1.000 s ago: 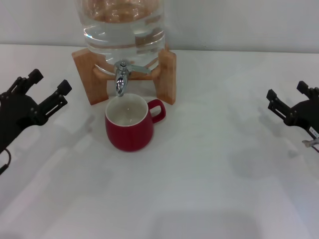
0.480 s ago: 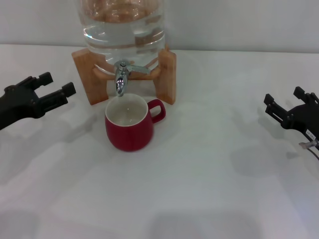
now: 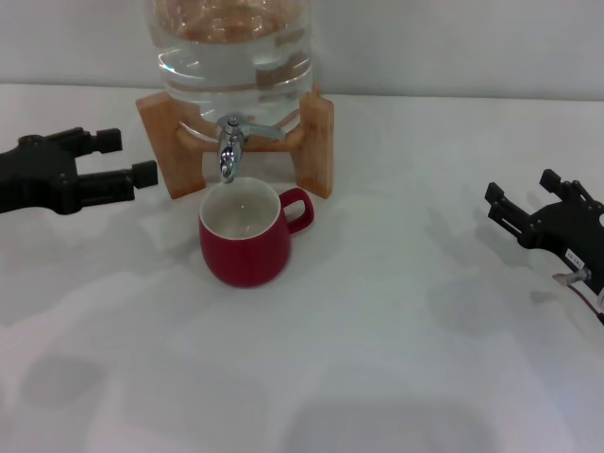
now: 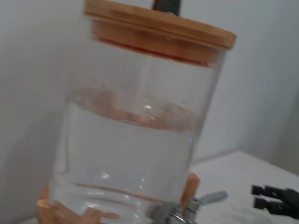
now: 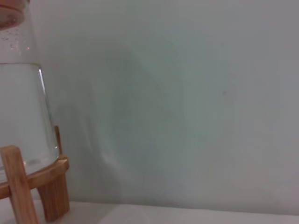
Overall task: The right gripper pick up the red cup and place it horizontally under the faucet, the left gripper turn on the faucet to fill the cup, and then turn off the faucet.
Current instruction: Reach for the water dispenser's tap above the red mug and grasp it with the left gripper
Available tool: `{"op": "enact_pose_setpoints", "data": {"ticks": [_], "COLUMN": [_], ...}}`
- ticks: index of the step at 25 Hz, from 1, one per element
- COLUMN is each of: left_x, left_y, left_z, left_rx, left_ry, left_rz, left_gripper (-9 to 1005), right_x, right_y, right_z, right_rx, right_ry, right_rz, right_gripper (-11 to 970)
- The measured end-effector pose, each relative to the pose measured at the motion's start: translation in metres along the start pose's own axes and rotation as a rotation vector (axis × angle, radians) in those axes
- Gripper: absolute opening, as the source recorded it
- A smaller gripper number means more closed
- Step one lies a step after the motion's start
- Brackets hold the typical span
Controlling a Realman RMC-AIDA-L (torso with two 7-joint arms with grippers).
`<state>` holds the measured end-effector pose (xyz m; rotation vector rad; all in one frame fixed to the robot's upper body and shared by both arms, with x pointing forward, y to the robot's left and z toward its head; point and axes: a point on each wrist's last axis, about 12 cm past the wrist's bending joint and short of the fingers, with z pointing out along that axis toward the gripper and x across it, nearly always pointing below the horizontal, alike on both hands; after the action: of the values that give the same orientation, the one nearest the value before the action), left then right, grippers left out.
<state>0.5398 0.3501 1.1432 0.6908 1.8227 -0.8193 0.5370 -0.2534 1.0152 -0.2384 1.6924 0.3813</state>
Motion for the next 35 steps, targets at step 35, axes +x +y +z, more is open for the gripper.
{"op": "enact_pose_setpoints", "data": {"ticks": [35], "left_x": [-0.08], "left_y": [-0.012], "left_z": [0.064], "left_rx": [0.244], "left_ry": [0.276], "left_rz": [0.269], "left_gripper": [886], "right_x": [0.006], "right_y": [0.003], "right_z": [-0.005], "right_rx": [-0.011], "right_ry": [0.021], "right_rz": [0.01], "right_gripper": [858]}}
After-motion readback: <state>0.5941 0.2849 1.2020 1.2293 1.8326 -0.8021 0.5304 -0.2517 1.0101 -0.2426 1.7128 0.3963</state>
